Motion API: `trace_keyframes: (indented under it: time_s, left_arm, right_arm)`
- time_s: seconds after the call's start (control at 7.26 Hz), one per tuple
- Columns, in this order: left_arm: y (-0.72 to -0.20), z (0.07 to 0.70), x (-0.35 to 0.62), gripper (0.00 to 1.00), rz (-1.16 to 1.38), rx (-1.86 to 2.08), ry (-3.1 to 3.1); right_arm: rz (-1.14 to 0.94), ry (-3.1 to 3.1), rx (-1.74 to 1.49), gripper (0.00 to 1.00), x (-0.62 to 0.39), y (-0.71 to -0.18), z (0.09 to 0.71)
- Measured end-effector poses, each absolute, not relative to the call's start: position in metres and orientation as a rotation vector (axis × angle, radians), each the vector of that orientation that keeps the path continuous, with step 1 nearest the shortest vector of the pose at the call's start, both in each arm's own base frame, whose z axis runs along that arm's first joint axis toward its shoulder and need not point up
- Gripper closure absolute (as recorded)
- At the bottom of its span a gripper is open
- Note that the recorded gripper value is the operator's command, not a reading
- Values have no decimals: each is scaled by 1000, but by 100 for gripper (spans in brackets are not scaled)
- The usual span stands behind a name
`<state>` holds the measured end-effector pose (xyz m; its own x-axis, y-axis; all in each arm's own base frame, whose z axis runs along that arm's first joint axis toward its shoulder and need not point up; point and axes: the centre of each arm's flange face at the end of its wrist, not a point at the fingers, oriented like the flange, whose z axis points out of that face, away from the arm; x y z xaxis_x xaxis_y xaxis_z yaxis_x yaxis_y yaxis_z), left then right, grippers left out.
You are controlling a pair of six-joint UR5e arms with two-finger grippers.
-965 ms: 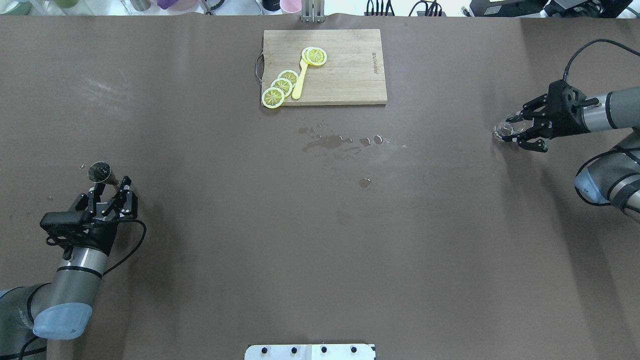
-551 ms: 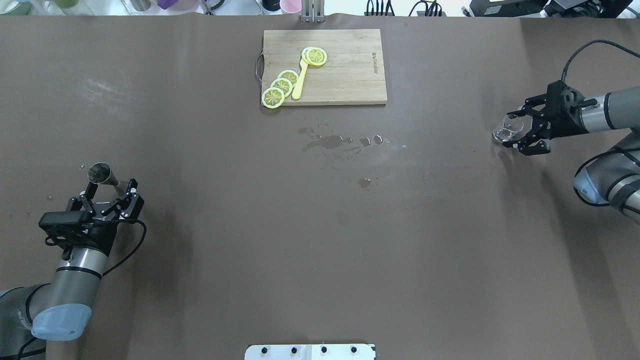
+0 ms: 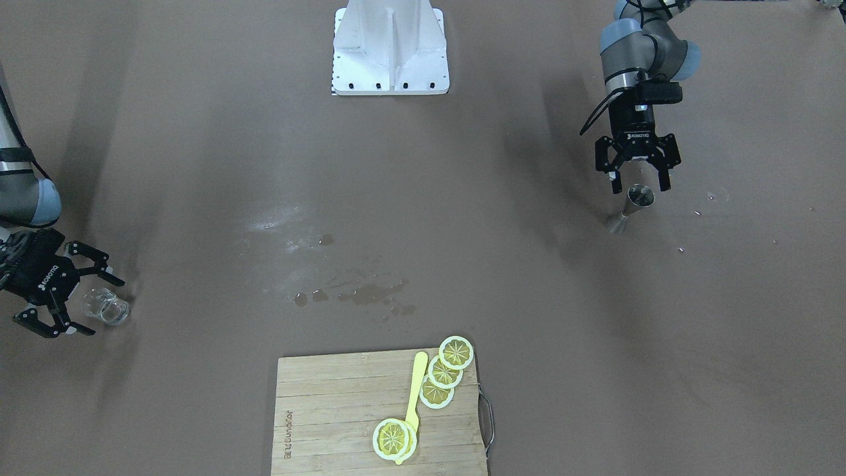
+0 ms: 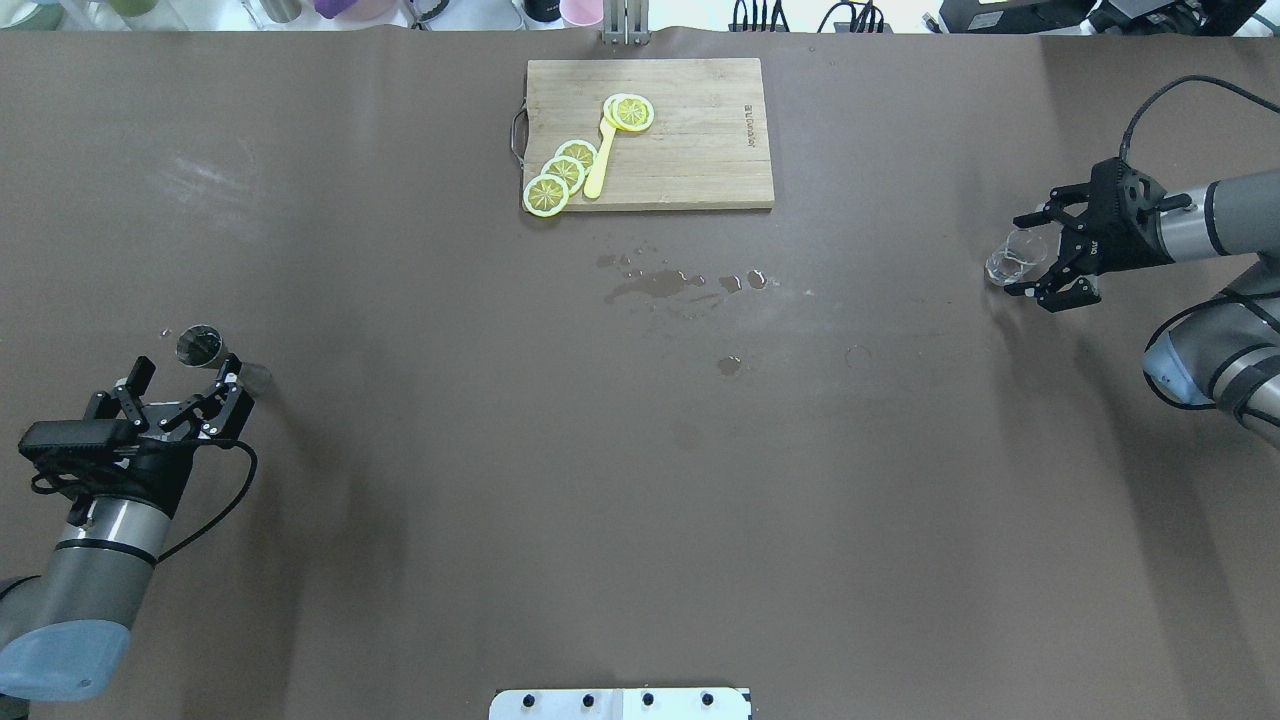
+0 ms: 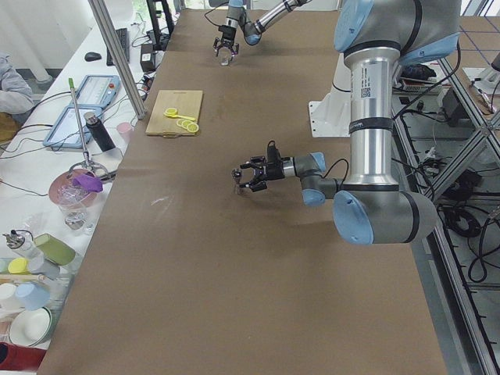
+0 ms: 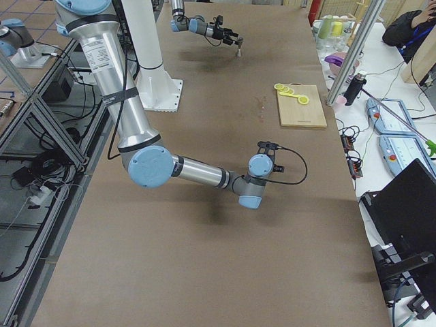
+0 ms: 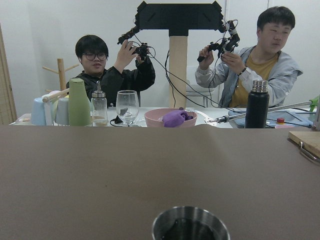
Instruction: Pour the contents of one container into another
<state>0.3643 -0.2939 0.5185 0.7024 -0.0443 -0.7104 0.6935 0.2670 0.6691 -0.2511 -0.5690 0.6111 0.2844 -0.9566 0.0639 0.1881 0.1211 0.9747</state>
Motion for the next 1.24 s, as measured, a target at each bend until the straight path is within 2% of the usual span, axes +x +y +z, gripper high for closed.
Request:
trace_keyframes:
  time_s: [0.69, 1.24]
  left_arm:
    - [-294, 481, 315, 1, -499, 1149, 600]
    - [-372, 471, 254, 1, -387, 948, 568]
  right_arm:
    - [-937, -961, 1144, 0, -251, -585, 558]
    - [-630, -871, 1084, 0, -204, -661, 501]
